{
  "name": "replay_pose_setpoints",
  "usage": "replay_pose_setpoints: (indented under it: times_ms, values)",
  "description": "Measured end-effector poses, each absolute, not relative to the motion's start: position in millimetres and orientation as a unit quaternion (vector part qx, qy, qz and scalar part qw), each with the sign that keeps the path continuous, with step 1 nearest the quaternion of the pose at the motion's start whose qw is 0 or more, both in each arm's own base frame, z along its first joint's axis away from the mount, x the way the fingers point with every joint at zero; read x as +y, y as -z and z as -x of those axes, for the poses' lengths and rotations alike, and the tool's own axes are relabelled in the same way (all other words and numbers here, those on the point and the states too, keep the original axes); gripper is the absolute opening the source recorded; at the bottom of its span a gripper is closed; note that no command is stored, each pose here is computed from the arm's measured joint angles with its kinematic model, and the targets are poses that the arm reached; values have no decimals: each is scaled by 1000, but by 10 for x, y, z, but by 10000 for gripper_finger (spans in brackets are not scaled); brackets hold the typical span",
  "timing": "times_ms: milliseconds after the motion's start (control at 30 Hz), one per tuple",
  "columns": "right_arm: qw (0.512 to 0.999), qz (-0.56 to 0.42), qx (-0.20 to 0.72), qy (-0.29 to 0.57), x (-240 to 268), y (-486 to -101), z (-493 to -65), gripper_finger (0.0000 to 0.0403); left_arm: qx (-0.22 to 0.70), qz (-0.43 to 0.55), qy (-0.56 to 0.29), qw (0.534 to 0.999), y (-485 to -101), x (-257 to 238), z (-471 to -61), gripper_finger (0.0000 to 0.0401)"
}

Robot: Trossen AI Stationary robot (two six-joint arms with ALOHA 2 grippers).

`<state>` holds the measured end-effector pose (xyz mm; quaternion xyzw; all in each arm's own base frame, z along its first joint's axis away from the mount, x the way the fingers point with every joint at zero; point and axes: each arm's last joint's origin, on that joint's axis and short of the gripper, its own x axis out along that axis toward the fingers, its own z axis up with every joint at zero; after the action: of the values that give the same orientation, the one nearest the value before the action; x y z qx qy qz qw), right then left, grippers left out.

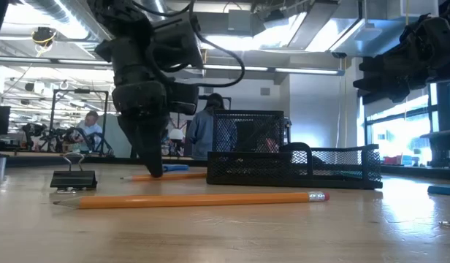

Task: Pick and place office supplies into organizer
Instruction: Put the top yellow pencil into the black desk organizer

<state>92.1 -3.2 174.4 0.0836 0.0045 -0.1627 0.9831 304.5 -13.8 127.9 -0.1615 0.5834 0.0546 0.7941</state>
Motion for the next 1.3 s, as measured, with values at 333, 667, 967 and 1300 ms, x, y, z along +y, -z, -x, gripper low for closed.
replay_pose_setpoints:
  times_ms: [333, 667, 967, 1300]
  values:
    - [983, -83, 5, 163, -32, -1743, -921, 310, 638, 160, -71, 750, -1260, -135, -2909, 39]
    - [983, -81, 5, 163, -32, -1743, -922, 310, 693, 144, -72, 703, -1269, -125, -2760, 12]
    - [983, -81, 5, 163, -32, -1742, -922, 310, 775, 125, -89, 613, -1270, -111, -2525, 13]
    - [984, -75, 6, 163, -32, -1742, -922, 310, 852, 102, -129, 497, -1282, -92, -2229, 13]
